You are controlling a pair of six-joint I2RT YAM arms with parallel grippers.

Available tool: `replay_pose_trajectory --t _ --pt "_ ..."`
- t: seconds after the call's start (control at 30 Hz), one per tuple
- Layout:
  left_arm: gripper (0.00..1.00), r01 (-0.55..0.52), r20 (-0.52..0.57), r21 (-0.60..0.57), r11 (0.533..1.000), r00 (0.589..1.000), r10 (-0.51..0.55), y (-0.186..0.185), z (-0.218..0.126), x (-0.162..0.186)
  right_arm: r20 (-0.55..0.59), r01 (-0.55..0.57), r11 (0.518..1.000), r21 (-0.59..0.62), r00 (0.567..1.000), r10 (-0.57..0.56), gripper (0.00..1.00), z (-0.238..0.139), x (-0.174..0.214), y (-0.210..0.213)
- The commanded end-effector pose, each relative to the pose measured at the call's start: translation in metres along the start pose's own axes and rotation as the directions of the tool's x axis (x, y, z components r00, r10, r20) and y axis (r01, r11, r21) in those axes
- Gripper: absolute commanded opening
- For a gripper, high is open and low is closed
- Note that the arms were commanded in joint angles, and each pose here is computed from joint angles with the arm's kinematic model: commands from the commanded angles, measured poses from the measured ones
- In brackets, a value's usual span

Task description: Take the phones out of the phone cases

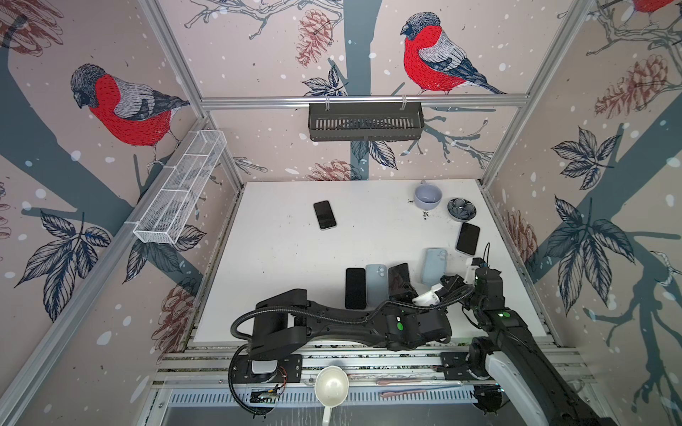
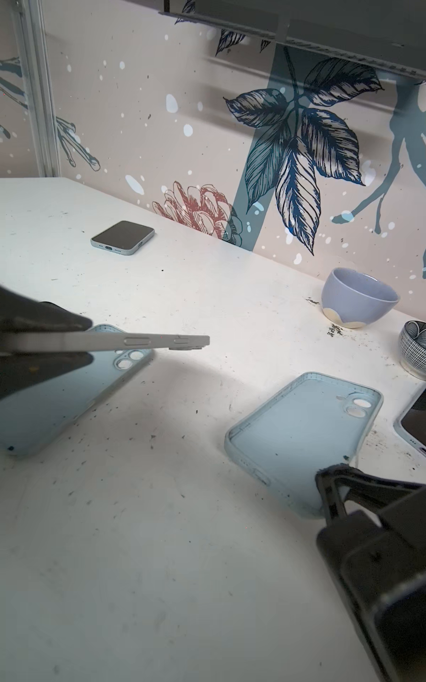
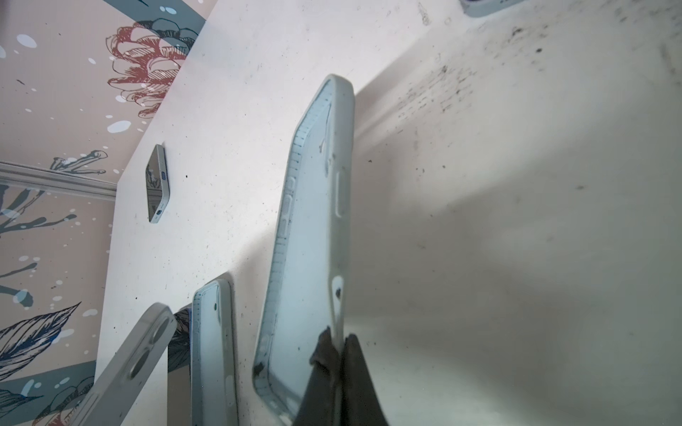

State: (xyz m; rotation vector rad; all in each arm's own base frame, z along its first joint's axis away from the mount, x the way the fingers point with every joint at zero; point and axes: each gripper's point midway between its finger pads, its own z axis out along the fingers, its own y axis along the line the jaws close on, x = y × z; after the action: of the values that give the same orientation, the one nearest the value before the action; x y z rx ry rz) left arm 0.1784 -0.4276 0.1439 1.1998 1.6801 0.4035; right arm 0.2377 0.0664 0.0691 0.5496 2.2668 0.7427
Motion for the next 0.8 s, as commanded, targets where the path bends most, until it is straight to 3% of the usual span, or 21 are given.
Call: replay_pose_trajectory --t 0.0,0.53,0.63,0.77 --pt "0.00 -0.027 -0.030 -0.054 0.998 0.999 0.025 -0.005 0.007 0.002 -0.069 0.023 0.999 -0.049 0.997 -0.027 0.00 0.001 0.011 0.006" --pt "0.00 -0.162 -0.122 -0.058 0.985 0.981 0.154 -0.061 0.041 0.033 -0.119 0.013 0.997 -0.073 0.993 -0.022 0.00 0.004 0.020 0.005" --pt "0.11 -0.152 -0.116 -0.050 0.987 0.983 0.146 -0.066 0.043 0.033 -0.129 0.014 0.997 -0.076 0.991 -0.024 0.00 0.005 0.021 0.006" --pt "0.43 -0.138 -0.101 -0.048 0.989 0.986 0.133 -0.067 0.043 0.034 -0.143 0.015 0.997 -0.081 0.989 -0.026 0.00 0.007 0.024 0.006"
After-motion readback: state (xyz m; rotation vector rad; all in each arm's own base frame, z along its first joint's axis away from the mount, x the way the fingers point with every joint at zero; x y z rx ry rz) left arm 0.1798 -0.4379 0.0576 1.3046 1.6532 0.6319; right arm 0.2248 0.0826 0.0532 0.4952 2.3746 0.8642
